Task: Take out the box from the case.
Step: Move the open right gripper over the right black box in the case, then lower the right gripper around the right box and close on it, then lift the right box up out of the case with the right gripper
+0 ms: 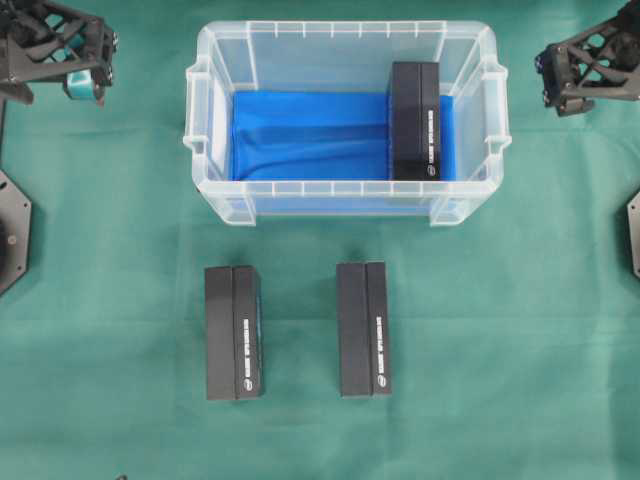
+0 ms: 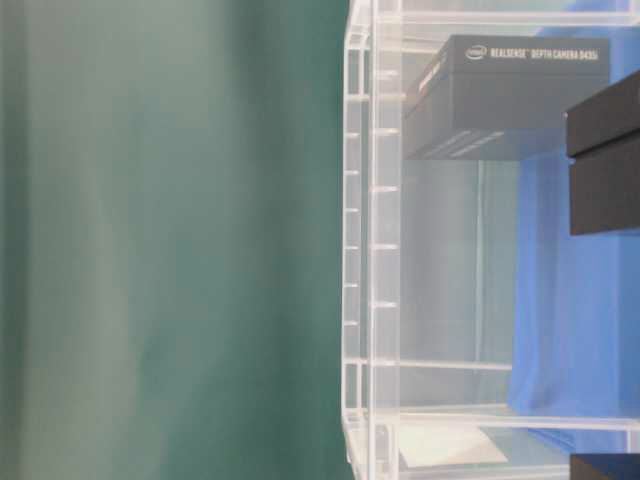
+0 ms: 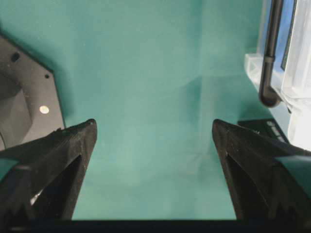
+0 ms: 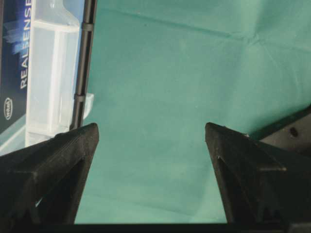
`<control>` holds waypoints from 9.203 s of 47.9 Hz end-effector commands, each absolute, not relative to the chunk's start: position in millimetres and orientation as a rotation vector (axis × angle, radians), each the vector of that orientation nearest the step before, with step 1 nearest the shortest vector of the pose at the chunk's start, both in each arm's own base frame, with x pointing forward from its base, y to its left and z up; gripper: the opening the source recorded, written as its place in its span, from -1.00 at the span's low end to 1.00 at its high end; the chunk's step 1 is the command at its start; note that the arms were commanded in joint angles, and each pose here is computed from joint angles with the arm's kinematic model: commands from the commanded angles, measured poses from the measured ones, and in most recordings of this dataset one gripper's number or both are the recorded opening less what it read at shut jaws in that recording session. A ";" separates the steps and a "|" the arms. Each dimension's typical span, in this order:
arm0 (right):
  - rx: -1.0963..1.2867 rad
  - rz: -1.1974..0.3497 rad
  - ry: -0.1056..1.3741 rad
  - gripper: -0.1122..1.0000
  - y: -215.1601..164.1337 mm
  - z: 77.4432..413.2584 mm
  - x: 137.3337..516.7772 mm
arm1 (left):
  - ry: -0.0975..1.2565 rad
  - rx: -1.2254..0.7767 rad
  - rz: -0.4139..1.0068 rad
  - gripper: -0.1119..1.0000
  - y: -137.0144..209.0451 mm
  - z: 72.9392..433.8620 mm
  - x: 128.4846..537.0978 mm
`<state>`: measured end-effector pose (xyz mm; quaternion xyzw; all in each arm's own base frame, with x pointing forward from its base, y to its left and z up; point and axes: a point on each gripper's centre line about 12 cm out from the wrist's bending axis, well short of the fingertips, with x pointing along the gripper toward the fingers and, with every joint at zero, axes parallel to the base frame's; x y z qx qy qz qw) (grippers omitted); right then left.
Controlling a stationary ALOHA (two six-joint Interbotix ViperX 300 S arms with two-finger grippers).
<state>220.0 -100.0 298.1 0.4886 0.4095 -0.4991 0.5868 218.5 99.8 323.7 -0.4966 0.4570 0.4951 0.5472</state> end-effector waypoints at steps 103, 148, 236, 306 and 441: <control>1.172 -1.086 0.925 0.75 -109.1 297.6 363.6 | 1.043 -1.161 1.113 0.93 91.8 332.5 223.0; 1.168 -1.109 0.957 0.75 -109.7 278.1 366.1 | 1.043 -1.160 1.112 0.93 91.5 332.3 222.2; 1.261 -1.152 0.971 0.74 -109.6 196.3 380.5 | 1.061 -1.135 1.079 0.93 81.5 331.3 225.9; 1.260 -1.161 0.968 0.37 -106.2 265.2 373.8 | 1.057 -1.116 1.052 0.93 81.2 332.7 228.4; 1.224 -1.197 0.931 0.37 -102.0 396.2 347.8 | 1.049 -1.115 1.043 0.93 80.3 336.0 229.3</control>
